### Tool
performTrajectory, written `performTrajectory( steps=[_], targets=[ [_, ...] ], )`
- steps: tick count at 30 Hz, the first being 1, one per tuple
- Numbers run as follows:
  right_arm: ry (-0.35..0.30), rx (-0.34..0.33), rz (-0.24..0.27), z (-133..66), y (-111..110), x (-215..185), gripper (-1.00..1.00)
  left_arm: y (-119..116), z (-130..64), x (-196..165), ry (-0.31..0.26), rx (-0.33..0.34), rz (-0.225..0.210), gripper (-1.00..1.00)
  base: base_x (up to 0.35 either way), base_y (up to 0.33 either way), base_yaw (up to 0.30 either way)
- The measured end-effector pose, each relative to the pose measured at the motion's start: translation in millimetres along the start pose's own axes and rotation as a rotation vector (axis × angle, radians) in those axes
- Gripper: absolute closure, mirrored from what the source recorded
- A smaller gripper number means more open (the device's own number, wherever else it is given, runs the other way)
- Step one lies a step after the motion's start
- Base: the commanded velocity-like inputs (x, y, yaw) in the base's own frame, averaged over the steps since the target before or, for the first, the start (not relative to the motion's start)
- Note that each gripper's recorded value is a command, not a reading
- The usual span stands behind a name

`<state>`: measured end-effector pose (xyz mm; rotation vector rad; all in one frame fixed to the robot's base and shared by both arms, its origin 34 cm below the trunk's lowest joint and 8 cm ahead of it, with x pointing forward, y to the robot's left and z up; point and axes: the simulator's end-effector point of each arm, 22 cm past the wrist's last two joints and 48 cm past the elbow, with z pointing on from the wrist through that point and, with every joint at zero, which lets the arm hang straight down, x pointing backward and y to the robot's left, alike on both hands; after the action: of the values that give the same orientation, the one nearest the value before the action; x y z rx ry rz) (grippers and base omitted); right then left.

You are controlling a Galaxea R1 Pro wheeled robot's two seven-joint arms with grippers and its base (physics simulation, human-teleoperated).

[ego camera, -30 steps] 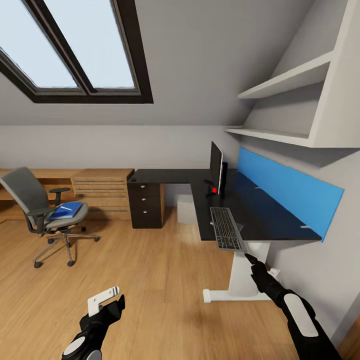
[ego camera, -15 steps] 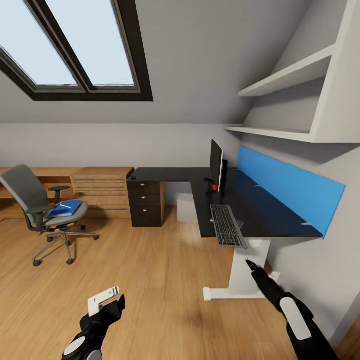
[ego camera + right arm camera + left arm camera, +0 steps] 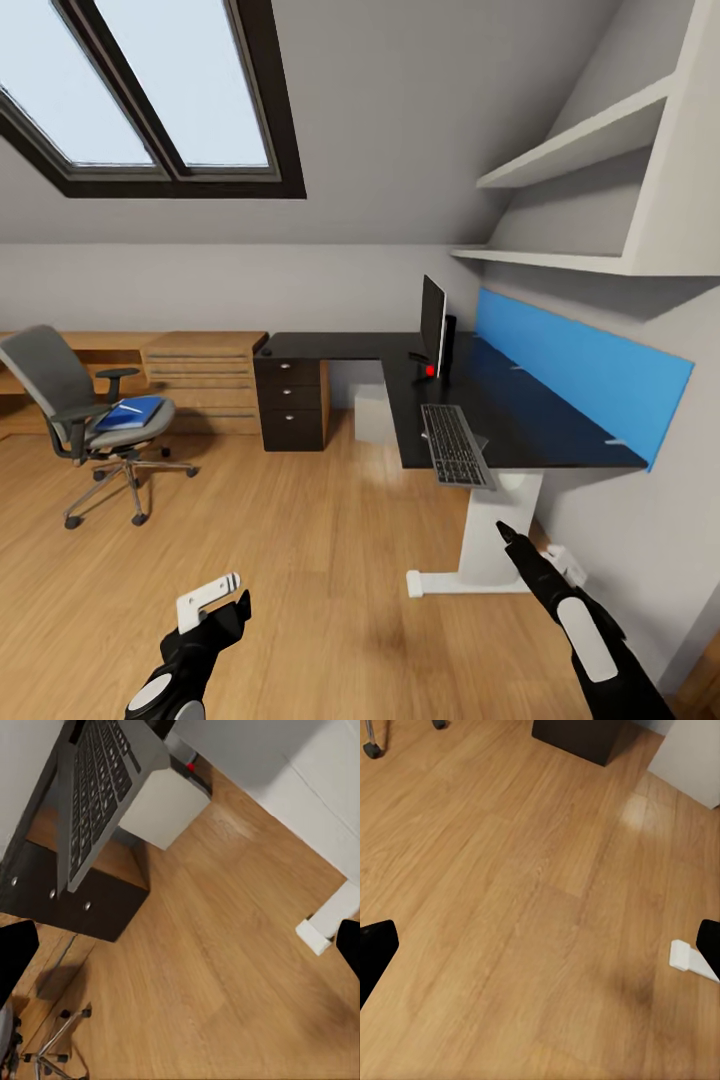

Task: In the bedroom, organize the workspace by keeping the computer under the desk, ensuring the monitor is on the desk, placing the keyboard on the desk next to the monitor, placing the mouse on the desk next to the keyboard, moving the folder from the swivel chair onto the desk next to the mouse, stacking the notebook on top of the folder with the pen on top of the notebook, and positioning the swivel chair next to the desk.

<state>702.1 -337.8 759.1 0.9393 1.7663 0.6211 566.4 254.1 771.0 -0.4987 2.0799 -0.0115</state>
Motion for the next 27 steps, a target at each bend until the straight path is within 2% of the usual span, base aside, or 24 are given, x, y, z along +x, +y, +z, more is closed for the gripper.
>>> performTrajectory(
  steps=[3,5,8,10,11,16,20,24,25,27],
  targets=[
    [-0.006,-0.021,0.091,1.6,0,2,-1.00,1,2.5,5,0.001,0.001,0.001,-1.00,0.000,0.000,0.000],
    [-0.006,-0.022,0.112,2.9,-3,4,-1.00,2,4.4,9,0.003,0.001,0.002,-1.00,0.000,0.000,0.000],
    [0.000,-0.007,0.126,5.1,-13,10,-1.00,2,7.6,18,0.012,0.002,0.009,-1.00,0.000,0.000,0.000],
    [0.033,0.045,0.147,11.5,-35,27,-1.00,-4,8.7,30,0.027,0.013,0.025,-1.00,0.000,0.000,0.000],
    [0.039,0.054,0.152,14.3,-39,29,-1.00,-5,9.3,33,0.028,0.016,0.028,-1.00,0.000,0.000,0.000],
    [0.062,0.085,0.168,29.6,-49,36,-1.00,-6,13.0,43,0.033,0.022,0.035,-1.00,0.000,0.000,0.000],
    [0.070,0.086,0.174,35.4,-53,40,-1.00,-5,16.1,51,0.034,0.023,0.038,-1.00,0.000,0.000,0.000],
    [0.053,0.002,0.175,40.0,-35,32,-1.00,-4,19.5,57,0.034,0.024,0.038,-1.00,0.000,0.000,0.000],
    [0.038,-0.063,0.173,40.4,-19,26,-1.00,-3,20.3,59,0.033,0.024,0.038,-1.00,0.000,0.000,0.000],
    [0.027,-0.132,0.171,40.1,-4,21,-1.00,-2,22.0,62,0.033,0.024,0.038,-1.00,0.000,0.000,0.000]
  ],
)
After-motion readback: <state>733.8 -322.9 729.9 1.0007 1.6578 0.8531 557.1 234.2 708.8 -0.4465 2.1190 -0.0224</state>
